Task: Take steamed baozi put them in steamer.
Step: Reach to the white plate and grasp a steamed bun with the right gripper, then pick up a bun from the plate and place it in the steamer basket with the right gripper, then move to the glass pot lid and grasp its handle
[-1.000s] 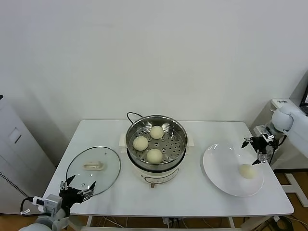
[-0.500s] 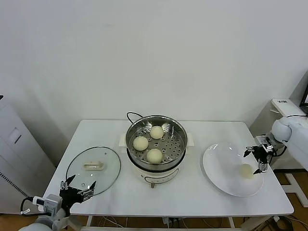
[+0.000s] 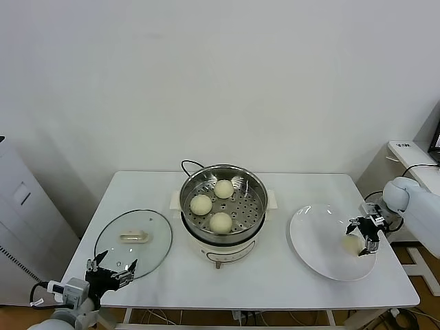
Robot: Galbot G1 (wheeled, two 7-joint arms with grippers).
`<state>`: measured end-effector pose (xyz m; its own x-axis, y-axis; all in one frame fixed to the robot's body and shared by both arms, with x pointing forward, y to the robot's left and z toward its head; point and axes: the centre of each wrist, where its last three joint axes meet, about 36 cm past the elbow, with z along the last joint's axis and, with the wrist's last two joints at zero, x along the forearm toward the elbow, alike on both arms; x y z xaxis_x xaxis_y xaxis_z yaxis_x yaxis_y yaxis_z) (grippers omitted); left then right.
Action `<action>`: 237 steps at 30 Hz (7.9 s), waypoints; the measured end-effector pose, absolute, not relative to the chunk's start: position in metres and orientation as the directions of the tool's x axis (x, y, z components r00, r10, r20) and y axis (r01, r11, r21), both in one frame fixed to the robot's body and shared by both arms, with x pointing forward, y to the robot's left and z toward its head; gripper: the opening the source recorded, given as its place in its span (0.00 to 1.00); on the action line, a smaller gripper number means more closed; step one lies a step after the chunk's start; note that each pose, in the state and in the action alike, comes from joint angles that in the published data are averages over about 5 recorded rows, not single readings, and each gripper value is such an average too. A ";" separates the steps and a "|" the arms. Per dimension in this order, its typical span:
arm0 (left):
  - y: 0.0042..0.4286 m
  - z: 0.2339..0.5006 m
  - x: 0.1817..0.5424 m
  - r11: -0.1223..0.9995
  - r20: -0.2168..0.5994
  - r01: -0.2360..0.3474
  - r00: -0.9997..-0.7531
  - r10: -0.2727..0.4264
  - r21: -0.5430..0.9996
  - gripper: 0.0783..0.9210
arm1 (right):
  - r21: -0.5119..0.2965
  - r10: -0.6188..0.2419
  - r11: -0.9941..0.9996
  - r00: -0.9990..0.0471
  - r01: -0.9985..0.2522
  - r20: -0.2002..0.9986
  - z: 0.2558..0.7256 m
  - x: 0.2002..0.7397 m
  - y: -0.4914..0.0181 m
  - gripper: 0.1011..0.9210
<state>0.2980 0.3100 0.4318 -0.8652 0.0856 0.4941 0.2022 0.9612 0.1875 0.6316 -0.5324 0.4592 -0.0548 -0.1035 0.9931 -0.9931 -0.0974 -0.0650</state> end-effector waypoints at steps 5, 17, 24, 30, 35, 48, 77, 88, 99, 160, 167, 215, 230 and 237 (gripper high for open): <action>0.310 0.432 0.298 0.961 0.494 0.203 -0.865 0.087 0.187 0.88 | -0.062 -0.102 -0.096 -0.052 -0.993 0.993 0.456 0.631 -0.531 0.52; 0.309 0.433 0.296 0.962 0.494 0.202 -0.865 0.087 0.186 0.88 | -0.057 -0.096 -0.081 -0.049 -0.995 0.994 0.477 0.630 -0.535 0.42; 0.307 0.433 0.297 0.962 0.495 0.199 -0.865 0.084 0.184 0.88 | -0.101 -0.126 -0.054 -0.094 -0.993 0.988 0.528 0.638 -0.520 0.43; 0.306 0.433 0.297 0.962 0.496 0.202 -0.864 0.087 0.185 0.88 | -0.140 -0.188 -0.038 -0.130 -0.989 0.974 0.578 0.648 -0.481 0.43; 0.304 0.433 0.296 0.961 0.496 0.204 -0.864 0.087 0.187 0.88 | -0.152 -0.231 -0.015 -0.145 -0.988 0.962 0.615 0.656 -0.444 0.43; 0.305 0.432 0.294 0.960 0.497 0.202 -0.864 0.081 0.195 0.88 | -0.140 -0.320 0.051 -0.149 -0.989 0.936 0.673 0.681 -0.336 0.43; 0.308 0.428 0.295 0.959 0.497 0.194 -0.865 0.068 0.207 0.88 | -0.114 -0.260 0.058 -0.125 -0.992 0.957 0.641 0.690 -0.176 0.43; 0.308 0.428 0.295 0.959 0.498 0.193 -0.864 0.065 0.209 0.88 | -0.101 -0.252 0.058 -0.113 -0.993 0.961 0.600 0.687 -0.164 0.43; 0.310 0.429 0.295 0.958 0.499 0.192 -0.865 0.062 0.214 0.88 | -0.101 -0.267 0.072 -0.117 -0.992 0.957 0.584 0.685 -0.162 0.73; 0.330 0.406 0.308 0.686 0.293 0.232 -0.956 0.028 0.690 0.88 | 0.015 -0.138 0.990 -0.989 -0.139 -0.050 0.402 0.501 -0.395 0.88; 0.331 0.379 0.310 0.439 0.202 0.201 -0.978 0.046 0.876 0.88 | 0.053 -0.035 0.998 -0.999 -0.036 -0.032 0.362 0.458 -0.410 0.88; 0.333 0.278 0.397 -0.172 0.090 0.082 -0.995 0.040 0.982 0.88 | 0.080 -0.015 0.997 -0.999 -0.012 0.040 0.297 0.408 -0.412 0.88; 0.331 0.278 0.400 -0.130 0.108 0.102 -0.993 0.037 0.986 0.41 | 0.072 -0.011 0.997 -0.999 -0.009 0.030 0.302 0.407 -0.416 0.88; 0.335 0.289 0.397 -0.103 0.093 0.090 -0.995 0.027 0.991 0.18 | 0.072 -0.015 0.997 -0.999 -0.013 0.029 0.303 0.405 -0.415 0.88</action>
<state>0.3971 0.3355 0.2892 -0.9953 0.0272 0.0932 0.0900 -0.1029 0.9906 0.4049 -0.4146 0.3028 -0.9995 -0.0155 0.0289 -0.0133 0.9973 0.0724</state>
